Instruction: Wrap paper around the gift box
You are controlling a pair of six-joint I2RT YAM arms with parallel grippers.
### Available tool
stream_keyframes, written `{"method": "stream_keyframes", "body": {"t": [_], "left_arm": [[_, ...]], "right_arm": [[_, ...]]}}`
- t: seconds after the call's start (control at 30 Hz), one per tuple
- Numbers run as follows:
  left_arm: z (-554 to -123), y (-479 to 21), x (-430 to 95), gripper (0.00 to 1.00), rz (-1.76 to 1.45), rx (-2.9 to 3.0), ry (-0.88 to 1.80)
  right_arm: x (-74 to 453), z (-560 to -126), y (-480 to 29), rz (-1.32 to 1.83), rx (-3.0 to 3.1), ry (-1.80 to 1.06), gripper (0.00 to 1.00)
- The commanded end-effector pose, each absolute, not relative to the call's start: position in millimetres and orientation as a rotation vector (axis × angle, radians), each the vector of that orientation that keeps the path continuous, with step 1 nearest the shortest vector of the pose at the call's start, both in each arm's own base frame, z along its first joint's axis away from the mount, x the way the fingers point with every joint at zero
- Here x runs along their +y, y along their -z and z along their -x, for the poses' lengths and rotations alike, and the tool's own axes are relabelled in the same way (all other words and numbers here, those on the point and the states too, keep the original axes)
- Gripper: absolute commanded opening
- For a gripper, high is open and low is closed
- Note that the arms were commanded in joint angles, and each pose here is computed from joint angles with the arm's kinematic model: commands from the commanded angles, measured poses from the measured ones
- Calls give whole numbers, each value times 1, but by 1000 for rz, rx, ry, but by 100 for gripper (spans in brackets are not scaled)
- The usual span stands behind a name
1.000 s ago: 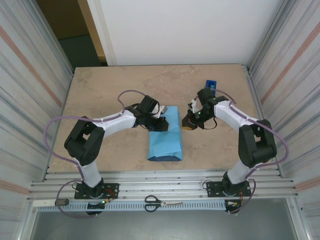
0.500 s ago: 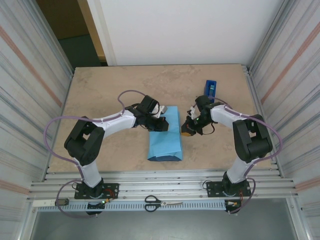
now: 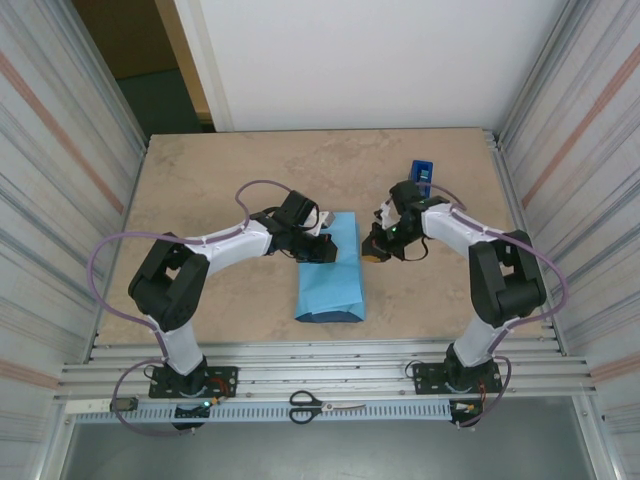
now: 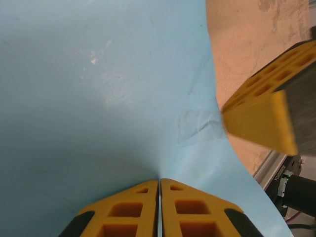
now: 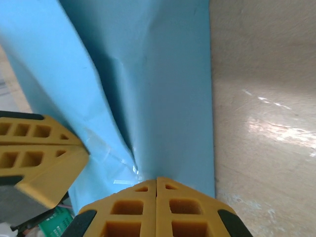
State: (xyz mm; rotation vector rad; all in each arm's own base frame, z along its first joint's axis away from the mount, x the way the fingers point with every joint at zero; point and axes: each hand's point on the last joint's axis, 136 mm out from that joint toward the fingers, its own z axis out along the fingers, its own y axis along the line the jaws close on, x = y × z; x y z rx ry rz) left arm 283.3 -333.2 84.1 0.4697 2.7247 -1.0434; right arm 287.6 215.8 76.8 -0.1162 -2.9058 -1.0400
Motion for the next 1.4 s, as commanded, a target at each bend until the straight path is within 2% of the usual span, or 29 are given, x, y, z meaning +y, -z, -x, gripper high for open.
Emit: {"method": "stream_keyframes", "body": {"t": [0.0, 0.2, 0.4, 0.6, 0.83, 1.13, 1.23, 1.37], "left_arm": [[-234, -16, -304, 10, -485, 3021, 862], [-233, -17, -303, 10, -486, 3020, 861], [-235, -17, -304, 10, -489, 3015, 866], [-233, -16, -302, 9, -490, 3019, 859], [-232, -17, -301, 9, -483, 3017, 858], [-231, -17, -299, 9, -488, 3018, 854], [-231, -17, -300, 9, -485, 3019, 856], [-231, -16, -300, 9, -484, 3021, 855]], "right_arm": [[227, -287, -71, 115, -2884, 1020, 0], [203, -300, -99, 149, -3012, 967, 0], [228, -304, -130, 72, -2975, 1203, 4], [254, -300, -112, 44, -2894, 1256, 4], [246, -285, -71, 89, -2866, 1148, 2], [240, -301, -118, 91, -2910, 1362, 5], [239, -299, -110, 142, -2868, 1409, 5], [238, -286, -82, 166, -2857, 1301, 5]]}}
